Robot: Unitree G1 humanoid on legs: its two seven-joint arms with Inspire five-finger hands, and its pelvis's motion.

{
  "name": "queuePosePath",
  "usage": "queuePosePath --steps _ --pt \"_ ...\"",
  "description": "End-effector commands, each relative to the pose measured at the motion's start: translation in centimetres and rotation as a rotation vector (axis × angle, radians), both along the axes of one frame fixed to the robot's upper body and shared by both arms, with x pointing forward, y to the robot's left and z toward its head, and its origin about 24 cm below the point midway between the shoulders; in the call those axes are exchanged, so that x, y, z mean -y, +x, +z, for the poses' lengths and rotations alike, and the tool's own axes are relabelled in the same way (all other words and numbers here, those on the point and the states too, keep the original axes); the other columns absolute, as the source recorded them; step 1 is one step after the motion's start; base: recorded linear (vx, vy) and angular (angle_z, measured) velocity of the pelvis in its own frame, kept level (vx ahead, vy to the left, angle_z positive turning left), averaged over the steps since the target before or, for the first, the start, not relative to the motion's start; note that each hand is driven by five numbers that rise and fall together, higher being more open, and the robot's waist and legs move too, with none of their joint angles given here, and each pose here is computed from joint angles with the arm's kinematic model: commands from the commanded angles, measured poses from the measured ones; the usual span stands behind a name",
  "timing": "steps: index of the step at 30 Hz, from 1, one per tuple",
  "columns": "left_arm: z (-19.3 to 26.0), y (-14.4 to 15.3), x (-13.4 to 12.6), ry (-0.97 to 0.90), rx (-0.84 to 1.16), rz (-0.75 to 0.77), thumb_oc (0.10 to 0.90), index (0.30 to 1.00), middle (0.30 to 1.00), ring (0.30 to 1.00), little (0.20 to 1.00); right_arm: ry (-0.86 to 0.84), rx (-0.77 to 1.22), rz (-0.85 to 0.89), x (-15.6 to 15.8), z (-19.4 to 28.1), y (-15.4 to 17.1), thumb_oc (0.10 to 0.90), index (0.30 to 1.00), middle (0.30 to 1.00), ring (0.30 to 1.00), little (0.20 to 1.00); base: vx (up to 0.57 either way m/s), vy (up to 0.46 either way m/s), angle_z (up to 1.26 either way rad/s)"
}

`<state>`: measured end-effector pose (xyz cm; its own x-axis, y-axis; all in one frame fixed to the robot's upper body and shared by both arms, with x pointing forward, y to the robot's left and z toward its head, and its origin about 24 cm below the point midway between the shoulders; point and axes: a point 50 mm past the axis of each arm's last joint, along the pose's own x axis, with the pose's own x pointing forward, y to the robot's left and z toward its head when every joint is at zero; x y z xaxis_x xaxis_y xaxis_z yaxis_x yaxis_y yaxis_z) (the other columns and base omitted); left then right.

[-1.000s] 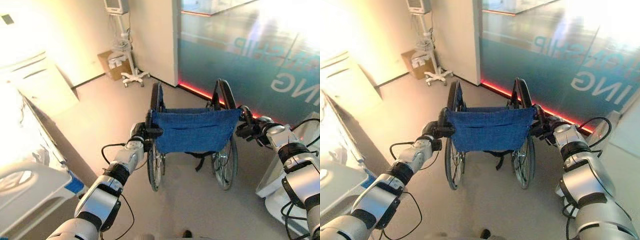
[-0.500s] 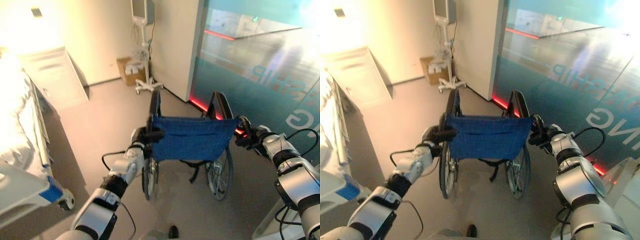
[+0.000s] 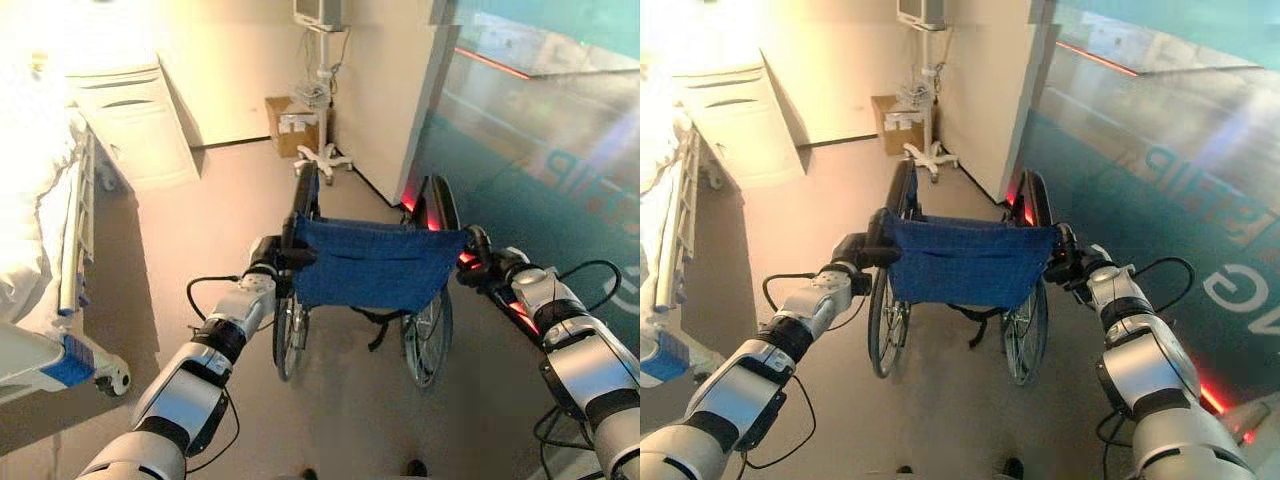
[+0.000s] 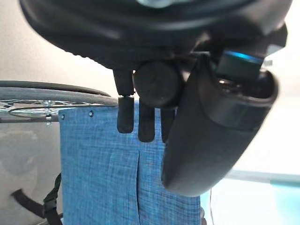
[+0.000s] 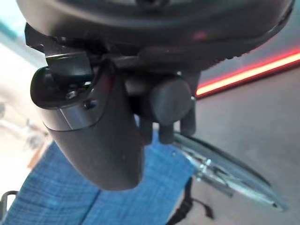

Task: Push the wheelchair next to the bed

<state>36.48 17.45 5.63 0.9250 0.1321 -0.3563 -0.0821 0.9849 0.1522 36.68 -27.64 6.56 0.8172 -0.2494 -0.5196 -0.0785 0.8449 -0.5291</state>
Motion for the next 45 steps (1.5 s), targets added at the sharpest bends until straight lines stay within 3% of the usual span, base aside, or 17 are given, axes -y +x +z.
queuePosePath --steps 1,6,10,18,26,33,37,45 --pt "-4.1 -2.7 0.6 0.253 -0.044 -0.116 0.400 0.300 0.300 0.300 0.300 -0.139 0.160 0.353 -4.0 4.6 2.6 0.400 0.300 0.300 0.300 0.300 0.20 -0.604 0.67" --pt "-5.3 -3.5 -0.2 0.271 -0.097 -0.109 0.400 0.300 0.300 0.300 0.300 -0.124 0.139 0.380 -4.2 4.1 2.3 0.400 0.300 0.300 0.300 0.300 0.15 -0.516 0.63" --pt "-5.7 -3.2 1.1 0.247 -0.115 -0.129 0.400 0.300 0.300 0.300 0.300 -0.134 0.134 0.351 -3.1 3.7 2.0 0.400 0.300 0.300 0.300 0.300 0.12 -0.396 0.95" --pt "-6.7 -3.8 2.0 0.239 -0.147 -0.106 0.400 0.300 0.300 0.300 0.300 -0.124 0.112 0.382 -5.0 3.0 2.4 0.400 0.300 0.300 0.300 0.300 0.17 -0.218 0.24" --pt "-8.2 -6.0 -0.8 0.232 -0.185 -0.060 0.400 0.300 0.300 0.300 0.300 -0.100 0.083 0.430 -6.1 2.5 2.4 0.400 0.300 0.300 0.300 0.300 0.30 -0.108 -0.38" --pt "-7.8 -5.8 -2.3 0.246 -0.159 -0.052 0.400 0.300 0.300 0.300 0.300 -0.095 0.067 0.459 -6.3 1.5 1.8 0.400 0.300 0.300 0.300 0.300 0.35 0.036 -0.03" --pt "-7.1 -5.1 -2.8 0.292 -0.158 -0.051 0.400 0.300 0.300 0.300 0.300 -0.090 0.063 0.454 -4.4 0.5 0.6 0.400 0.300 0.300 0.300 0.300 0.36 0.050 0.04" --pt "-6.2 -3.8 -2.1 0.316 -0.148 -0.096 0.400 0.300 0.300 0.300 0.300 -0.080 0.132 0.404 -4.0 1.6 0.9 0.400 0.300 0.300 0.300 0.300 0.26 -0.174 0.33"
